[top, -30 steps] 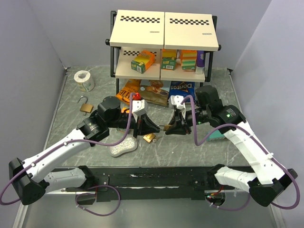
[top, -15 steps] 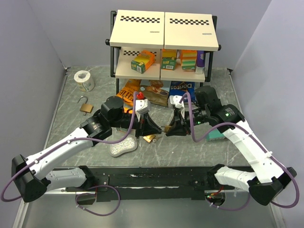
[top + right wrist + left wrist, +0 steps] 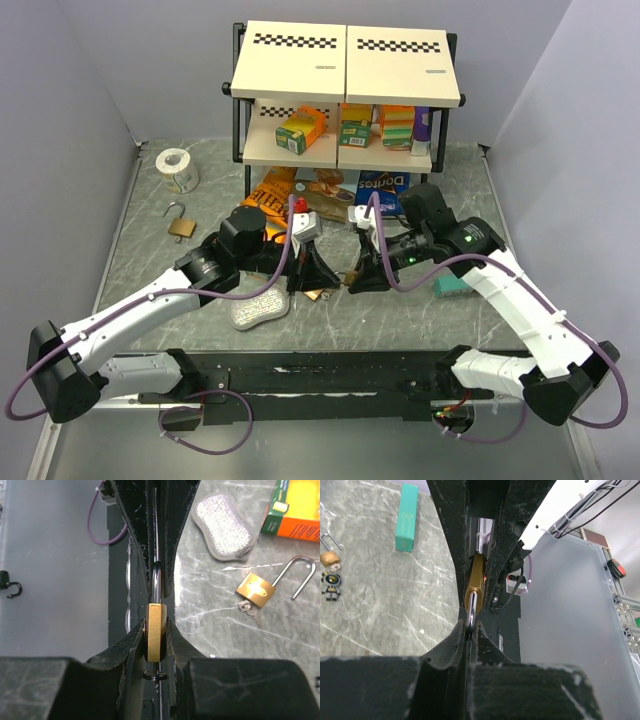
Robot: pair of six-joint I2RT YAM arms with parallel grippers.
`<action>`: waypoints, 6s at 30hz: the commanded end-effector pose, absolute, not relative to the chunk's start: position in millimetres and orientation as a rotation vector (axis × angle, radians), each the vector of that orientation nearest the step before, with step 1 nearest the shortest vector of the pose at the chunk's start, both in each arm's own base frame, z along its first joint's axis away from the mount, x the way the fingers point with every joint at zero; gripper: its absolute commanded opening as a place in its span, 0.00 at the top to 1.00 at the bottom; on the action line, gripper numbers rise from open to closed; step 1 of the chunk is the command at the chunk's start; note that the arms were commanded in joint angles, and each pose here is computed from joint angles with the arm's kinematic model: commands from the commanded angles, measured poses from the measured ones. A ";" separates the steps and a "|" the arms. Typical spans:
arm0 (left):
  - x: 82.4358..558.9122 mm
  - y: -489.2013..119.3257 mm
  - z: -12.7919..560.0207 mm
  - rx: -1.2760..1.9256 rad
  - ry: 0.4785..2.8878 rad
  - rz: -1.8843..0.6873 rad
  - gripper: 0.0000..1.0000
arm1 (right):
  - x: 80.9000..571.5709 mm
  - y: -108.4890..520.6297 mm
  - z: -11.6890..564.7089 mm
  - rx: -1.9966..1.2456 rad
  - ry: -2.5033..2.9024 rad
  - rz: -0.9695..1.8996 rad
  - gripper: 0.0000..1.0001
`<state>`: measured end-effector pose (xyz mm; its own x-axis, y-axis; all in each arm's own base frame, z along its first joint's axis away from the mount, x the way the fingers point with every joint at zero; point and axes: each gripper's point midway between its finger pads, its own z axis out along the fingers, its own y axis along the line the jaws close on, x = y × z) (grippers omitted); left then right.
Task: Lock with the key
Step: Lock the lock, then place the key at the center of the board.
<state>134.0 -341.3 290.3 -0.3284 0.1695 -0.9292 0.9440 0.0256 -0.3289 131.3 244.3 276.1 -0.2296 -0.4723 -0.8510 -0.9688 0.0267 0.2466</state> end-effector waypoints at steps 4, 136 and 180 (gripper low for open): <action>124.8 -366.5 318.5 1.171 1.384 -1.418 0.99 | 126.3 294.4 342.2 -1.539 1.324 1.288 1.00; 220.5 -288.9 238.5 1.132 1.618 -1.149 0.99 | 289.0 24.5 56.2 -0.117 2.806 0.186 1.00; 226.3 -317.7 206.4 1.171 1.709 -1.216 0.99 | 394.5 -147.1 39.7 0.140 2.727 0.095 0.57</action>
<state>219.1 -304.2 182.0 -0.3781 0.3008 -0.8755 0.9238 0.1837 -0.3359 389.0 -142.0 25.1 -0.9223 0.1146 -0.3692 0.0855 0.9919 0.0942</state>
